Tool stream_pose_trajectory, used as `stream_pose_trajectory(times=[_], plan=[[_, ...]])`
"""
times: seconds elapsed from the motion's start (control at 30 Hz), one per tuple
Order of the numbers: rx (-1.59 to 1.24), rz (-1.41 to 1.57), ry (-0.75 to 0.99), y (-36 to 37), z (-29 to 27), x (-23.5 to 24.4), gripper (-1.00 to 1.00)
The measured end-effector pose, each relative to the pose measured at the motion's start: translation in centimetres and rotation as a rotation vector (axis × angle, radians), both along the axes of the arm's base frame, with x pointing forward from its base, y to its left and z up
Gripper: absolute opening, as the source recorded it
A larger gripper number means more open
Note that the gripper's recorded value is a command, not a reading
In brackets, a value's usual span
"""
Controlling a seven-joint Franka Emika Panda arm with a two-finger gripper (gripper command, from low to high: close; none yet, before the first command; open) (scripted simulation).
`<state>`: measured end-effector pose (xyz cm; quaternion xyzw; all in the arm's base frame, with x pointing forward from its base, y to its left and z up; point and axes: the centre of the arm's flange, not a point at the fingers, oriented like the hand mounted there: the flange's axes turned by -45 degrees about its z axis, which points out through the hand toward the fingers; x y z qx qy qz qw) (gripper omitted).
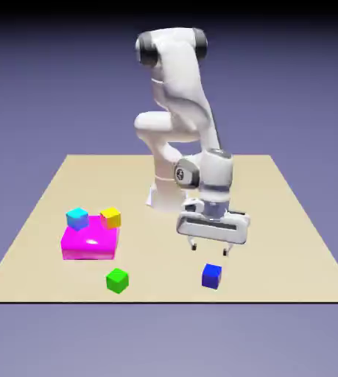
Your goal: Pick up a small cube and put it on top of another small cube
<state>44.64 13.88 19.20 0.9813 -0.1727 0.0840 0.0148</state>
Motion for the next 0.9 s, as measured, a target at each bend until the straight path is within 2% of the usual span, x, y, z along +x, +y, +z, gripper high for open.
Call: stream_pose_trajectory(times=[0.23,0.27,0.33,0.53,0.73,0.9], plan=[[0.000,0.000,0.000,-0.3,-6.9,0.8,0.00],[0.000,0.000,0.000,-0.3,-6.9,0.8,-1.00],[0.000,0.000,0.000,-0.3,-6.9,0.8,-1.00],[0.001,0.000,-0.001,0.0,0.0,0.0,-1.00],[-0.114,-0.110,0.003,-14.1,3.8,0.7,-1.00],[-0.150,-0.222,0.022,-25.3,7.3,-2.3,-1.00]])
